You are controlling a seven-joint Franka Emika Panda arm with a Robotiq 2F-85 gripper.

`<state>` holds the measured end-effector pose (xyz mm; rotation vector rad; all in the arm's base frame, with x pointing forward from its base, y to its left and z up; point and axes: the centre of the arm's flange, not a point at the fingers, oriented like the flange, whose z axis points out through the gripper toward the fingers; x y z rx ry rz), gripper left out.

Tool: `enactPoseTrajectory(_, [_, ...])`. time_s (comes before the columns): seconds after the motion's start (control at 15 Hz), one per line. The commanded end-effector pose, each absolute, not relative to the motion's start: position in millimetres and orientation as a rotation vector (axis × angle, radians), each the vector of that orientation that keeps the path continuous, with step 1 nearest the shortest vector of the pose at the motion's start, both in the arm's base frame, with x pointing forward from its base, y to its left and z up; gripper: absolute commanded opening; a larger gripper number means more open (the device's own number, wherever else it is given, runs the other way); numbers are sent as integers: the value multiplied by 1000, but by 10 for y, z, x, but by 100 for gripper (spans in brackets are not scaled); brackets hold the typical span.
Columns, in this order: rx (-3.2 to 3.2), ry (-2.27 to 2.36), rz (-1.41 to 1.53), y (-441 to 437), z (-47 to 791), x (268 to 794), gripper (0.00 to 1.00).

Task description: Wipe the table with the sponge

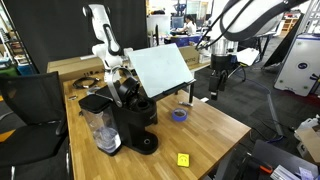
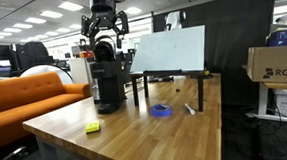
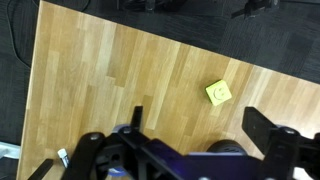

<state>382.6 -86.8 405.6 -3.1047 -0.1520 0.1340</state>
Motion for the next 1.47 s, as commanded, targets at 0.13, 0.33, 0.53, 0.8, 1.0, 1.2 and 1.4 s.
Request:
enactPoseTrajectory(0.13, [-3078,-346,47,-611,3829,3641,100])
enactPoseTrajectory(0.33, [-3074,-410,28,-485,3738,3580,100])
enactPoseTrajectory(0.53, [-3071,-444,12,-384,3676,3523,100])
enactPoseTrajectory(0.8, [-3084,-430,75,-366,3668,3545,100])
enactPoseTrajectory(1.0, [-3084,-430,76,-366,3667,3545,100])
enactPoseTrajectory(1.2, [-3084,-430,76,-366,3667,3545,100])
enactPoseTrajectory(1.4, [-3084,-430,76,-366,3667,3545,100])
